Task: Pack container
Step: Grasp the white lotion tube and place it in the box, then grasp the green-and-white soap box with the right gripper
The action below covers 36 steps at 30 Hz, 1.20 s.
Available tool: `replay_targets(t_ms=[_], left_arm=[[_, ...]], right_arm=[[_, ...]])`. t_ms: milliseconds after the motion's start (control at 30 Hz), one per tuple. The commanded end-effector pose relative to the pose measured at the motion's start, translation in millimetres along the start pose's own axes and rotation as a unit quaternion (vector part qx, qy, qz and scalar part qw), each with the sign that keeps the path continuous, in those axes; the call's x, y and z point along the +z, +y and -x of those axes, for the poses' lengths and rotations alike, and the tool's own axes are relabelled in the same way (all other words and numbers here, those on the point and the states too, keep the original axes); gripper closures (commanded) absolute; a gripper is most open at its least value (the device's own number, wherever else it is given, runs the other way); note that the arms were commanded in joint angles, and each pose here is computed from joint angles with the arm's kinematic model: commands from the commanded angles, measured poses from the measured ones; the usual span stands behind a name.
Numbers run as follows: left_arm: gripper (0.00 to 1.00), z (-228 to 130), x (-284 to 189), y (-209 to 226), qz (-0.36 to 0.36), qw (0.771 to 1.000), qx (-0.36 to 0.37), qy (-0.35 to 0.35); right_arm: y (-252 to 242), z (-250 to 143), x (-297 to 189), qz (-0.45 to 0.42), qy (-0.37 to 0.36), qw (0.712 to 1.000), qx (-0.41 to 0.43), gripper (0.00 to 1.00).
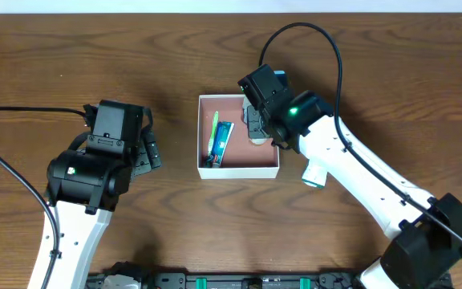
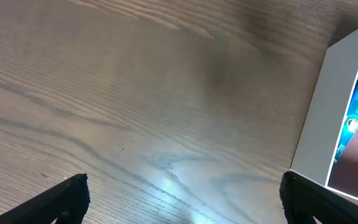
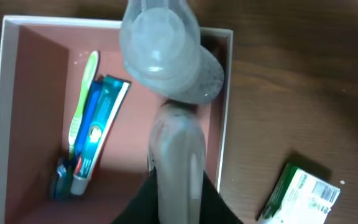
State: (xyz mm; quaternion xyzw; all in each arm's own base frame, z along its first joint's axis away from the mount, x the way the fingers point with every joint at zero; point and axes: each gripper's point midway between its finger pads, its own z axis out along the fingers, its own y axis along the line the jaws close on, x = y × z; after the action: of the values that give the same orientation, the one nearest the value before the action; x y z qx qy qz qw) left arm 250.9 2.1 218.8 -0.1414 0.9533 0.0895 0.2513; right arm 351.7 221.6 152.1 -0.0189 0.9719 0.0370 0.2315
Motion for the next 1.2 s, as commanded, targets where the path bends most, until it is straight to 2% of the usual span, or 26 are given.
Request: replay_targets(t_ms=[0,233,367,433,567,733,933,1167], left_arm=[[0.02,2,-1,3,0.007,1.000,0.003,-0.002],[0.02,2,-1,3,0.007,1.000,0.003,-0.002],[0.02,2,-1,3,0.007,1.000,0.003,-0.002],[0.02,2,-1,3,0.007,1.000,0.003,-0.002],[0.02,2,-1,3,0.007,1.000,0.003,-0.002],[0.02,2,-1,3,0.007,1.000,0.003,-0.002],[0.02,2,-1,3,0.007,1.000,0.003,-0.002],[0.02,2,-1,3,0.007,1.000,0.003,-0.002]], right_arm=[[-1,7,-5,-0.012,-0.018,1.000,-0.021,0.64],[-9,20,-72,0.027,-0.075,0.997,-0.003,0.36],[-35,15,-113,0.027,-0.092,0.995,0.019,0.16],[-54,10,-124,0.017,-0.087,0.995,0.040,0.09],[-99,-4,-126,-0.030,-0.055,0.993,0.105,0.08],[-137,-33,-95,-0.082,0.020,0.980,0.182,0.08],[-134,-73,-24,-0.071,0.098,0.967,0.223,0.08],[-143,-108,35,-0.094,0.149,0.949,0.263,0.10]])
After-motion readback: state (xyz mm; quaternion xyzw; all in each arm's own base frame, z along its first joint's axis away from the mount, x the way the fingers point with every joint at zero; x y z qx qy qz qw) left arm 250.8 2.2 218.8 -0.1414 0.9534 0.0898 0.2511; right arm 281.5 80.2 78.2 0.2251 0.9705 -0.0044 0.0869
